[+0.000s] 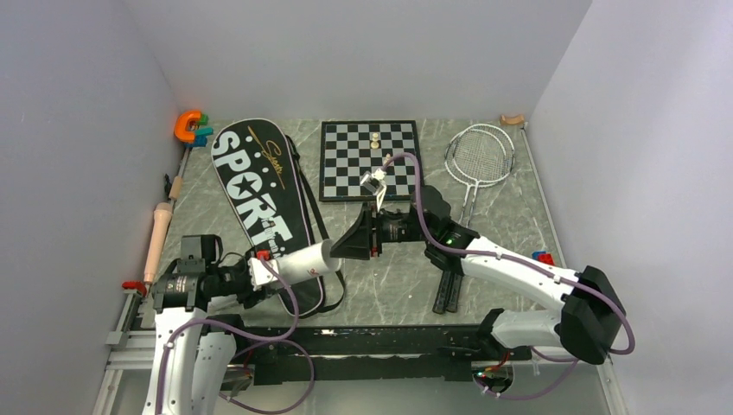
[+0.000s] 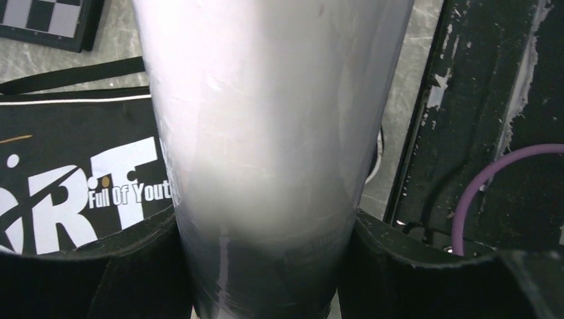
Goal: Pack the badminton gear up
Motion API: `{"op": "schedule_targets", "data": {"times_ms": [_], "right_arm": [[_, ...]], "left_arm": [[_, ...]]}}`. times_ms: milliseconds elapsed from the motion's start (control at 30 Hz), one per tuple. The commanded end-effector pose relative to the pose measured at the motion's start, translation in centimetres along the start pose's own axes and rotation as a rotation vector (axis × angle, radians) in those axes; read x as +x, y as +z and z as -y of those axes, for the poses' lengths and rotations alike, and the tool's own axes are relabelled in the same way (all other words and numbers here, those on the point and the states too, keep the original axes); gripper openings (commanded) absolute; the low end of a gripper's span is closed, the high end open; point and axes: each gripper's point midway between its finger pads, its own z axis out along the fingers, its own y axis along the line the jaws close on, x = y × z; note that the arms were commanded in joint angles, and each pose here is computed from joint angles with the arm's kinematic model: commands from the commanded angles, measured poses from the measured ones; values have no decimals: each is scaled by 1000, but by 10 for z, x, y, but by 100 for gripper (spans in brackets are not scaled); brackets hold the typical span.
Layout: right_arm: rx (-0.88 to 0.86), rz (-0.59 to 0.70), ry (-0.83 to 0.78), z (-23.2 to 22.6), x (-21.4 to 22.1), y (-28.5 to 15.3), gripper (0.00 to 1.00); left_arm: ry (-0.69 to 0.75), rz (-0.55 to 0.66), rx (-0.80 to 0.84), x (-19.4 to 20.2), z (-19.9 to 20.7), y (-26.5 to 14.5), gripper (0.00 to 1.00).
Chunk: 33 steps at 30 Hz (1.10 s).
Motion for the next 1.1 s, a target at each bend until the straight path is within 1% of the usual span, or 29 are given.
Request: {"op": "schedule_targets", "data": {"times_ms": [0, 67, 133, 167, 200, 300, 467, 567, 700, 867, 933, 1067], "right_arm": [[178, 91, -48, 15, -32, -21, 40], [281, 138, -53, 25, -49, -41, 47], [363, 191, -68, 30, -65, -60, 56], [406, 213, -71, 33, -70, -69, 62], [435, 225, -76, 36, -74, -76, 64], [502, 248, -69, 44, -81, -91, 66], [609, 249, -13, 66, -72, -106, 67], [650, 227, 24, 77, -60, -110, 67], [675, 221, 55, 84, -48, -114, 67], [691, 218, 73, 86, -39, -119, 67], [697, 216, 76, 86, -36, -121, 67], [712, 213, 89, 89, -31, -124, 67]], "left_arm": [[16, 117, -100, -36, -35, -4, 53], [-68, 80, -192, -30, -59, -6, 55], [-152, 19, -281, -19, -83, -9, 55], [-192, -37, -326, -9, -95, -13, 55], [-233, -80, -366, -2, -106, -16, 56], [-359, -198, -430, 22, -129, -26, 54], [-658, -300, -624, 71, -172, -63, 56], [-823, -378, -720, 109, -180, -85, 56], [-992, -440, -788, 149, -180, -97, 56], [-1084, -531, -856, 190, -171, -99, 57], [-1096, -557, -876, 203, -168, -99, 60], [-1131, -595, -864, 222, -163, -91, 66]]}}
